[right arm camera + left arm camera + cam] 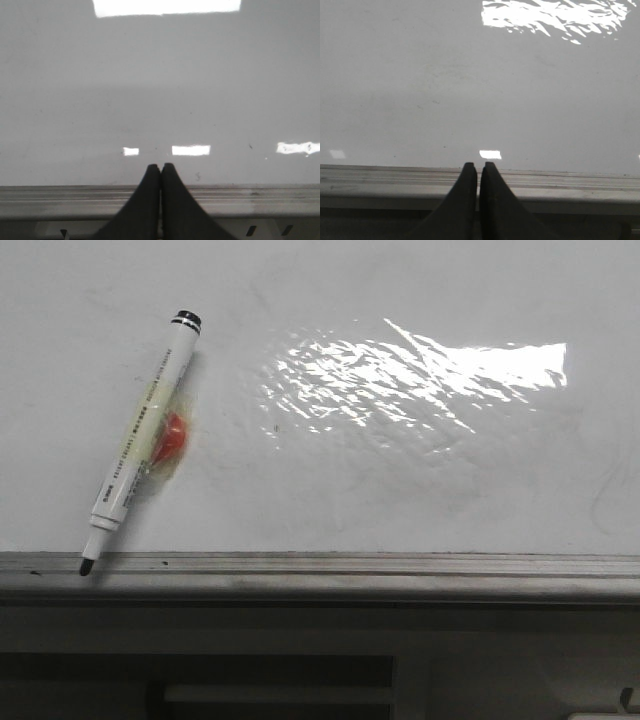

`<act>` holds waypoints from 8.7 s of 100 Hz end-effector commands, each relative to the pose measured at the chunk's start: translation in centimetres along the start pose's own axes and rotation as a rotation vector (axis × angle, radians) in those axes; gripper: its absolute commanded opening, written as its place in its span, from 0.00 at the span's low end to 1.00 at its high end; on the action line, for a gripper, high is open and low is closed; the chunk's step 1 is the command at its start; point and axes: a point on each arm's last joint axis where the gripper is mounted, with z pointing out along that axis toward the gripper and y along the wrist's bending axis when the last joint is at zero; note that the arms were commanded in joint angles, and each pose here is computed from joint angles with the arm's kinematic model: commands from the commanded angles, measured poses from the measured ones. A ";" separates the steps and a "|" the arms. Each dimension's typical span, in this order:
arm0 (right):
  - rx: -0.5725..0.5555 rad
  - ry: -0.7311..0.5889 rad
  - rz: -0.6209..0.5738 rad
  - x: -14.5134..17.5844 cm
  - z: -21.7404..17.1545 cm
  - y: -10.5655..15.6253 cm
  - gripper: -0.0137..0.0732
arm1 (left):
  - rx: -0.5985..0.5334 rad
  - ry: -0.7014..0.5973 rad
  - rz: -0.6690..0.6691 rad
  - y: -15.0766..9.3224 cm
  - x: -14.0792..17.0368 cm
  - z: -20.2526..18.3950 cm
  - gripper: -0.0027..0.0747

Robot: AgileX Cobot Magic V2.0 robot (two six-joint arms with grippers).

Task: Write number 9 on whiteboard

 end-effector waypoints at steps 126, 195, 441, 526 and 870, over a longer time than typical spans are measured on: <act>0.007 -0.071 -0.019 0.1 0.1 0.0 0.09 | -0.026 -0.070 0.163 0.3 -0.1 0.0 0.01; -0.007 -0.345 -0.021 -2.4 -0.4 0.1 0.09 | 0.006 -0.358 0.045 0.0 -2.6 -0.6 0.01; -0.044 -0.027 0.183 -6.9 1.0 0.2 0.09 | 0.713 -0.057 0.208 -11.5 -6.4 5.4 0.55; -0.277 0.032 0.135 -6.8 0.5 2.1 0.09 | 0.660 0.020 0.187 -13.2 -3.7 8.7 0.02; -0.774 0.189 -0.085 -21.9 7.3 15.8 0.08 | 0.755 -0.458 0.100 -11.0 -9.2 3.7 0.40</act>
